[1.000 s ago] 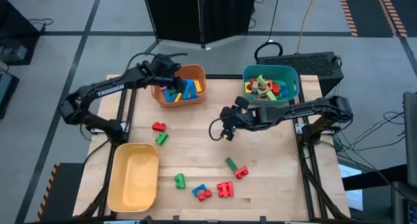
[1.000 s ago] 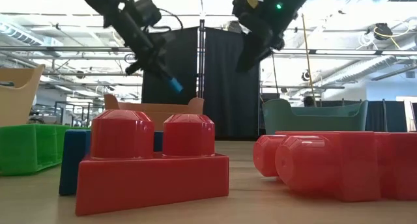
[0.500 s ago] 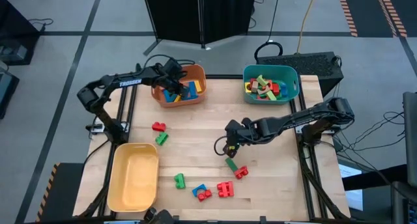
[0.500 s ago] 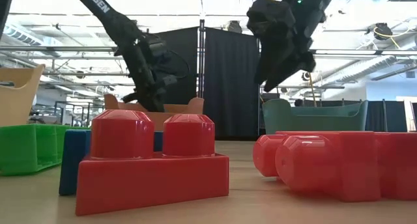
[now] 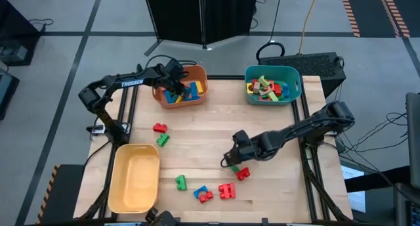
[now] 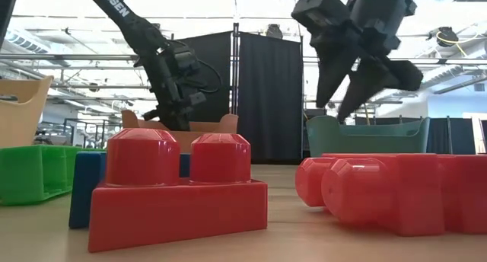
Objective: Sort blocks by size
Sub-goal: Put the blue rectangular block into the orange bin, then put the green rectangular block into the orange bin
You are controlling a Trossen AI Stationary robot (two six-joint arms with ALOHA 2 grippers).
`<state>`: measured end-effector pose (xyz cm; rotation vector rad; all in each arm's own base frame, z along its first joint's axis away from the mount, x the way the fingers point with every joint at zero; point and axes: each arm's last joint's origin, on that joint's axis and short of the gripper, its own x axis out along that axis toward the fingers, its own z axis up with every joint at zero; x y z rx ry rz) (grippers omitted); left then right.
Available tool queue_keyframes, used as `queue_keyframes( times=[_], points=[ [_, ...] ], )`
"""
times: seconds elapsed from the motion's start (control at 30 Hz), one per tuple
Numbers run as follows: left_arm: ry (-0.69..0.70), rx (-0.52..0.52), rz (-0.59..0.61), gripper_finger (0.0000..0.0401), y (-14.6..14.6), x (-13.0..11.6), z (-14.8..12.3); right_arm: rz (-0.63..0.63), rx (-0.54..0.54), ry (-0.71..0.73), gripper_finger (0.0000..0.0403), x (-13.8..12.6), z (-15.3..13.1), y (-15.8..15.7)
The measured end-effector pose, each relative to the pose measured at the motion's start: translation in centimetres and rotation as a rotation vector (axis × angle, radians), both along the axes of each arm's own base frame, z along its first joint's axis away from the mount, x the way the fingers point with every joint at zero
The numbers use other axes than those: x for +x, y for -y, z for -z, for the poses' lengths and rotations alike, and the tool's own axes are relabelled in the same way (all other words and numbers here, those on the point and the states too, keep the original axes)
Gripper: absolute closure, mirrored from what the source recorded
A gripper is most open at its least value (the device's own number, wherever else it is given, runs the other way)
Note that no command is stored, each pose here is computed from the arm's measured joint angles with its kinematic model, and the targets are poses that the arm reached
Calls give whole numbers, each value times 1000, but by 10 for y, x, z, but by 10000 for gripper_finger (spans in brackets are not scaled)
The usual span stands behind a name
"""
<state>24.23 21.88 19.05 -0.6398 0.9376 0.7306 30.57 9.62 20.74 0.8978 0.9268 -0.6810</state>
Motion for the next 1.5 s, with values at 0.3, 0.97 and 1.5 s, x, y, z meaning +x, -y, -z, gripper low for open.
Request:
queue_keyframes(
  times=[0.3, 0.97, 1.5],
  points=[
    [35, -33, 37, 238, 1, 1, 0, -37, 78, -47, 243, 0, 16, -24],
    [171, -6, 47, 175, 28, -16, -57, -172, 14, -129, 160, 15, 68, -40],
    [321, -46, 158, 175, 54, -32, -94, -169, 1, -179, 307, 22, 70, -31]
  ],
)
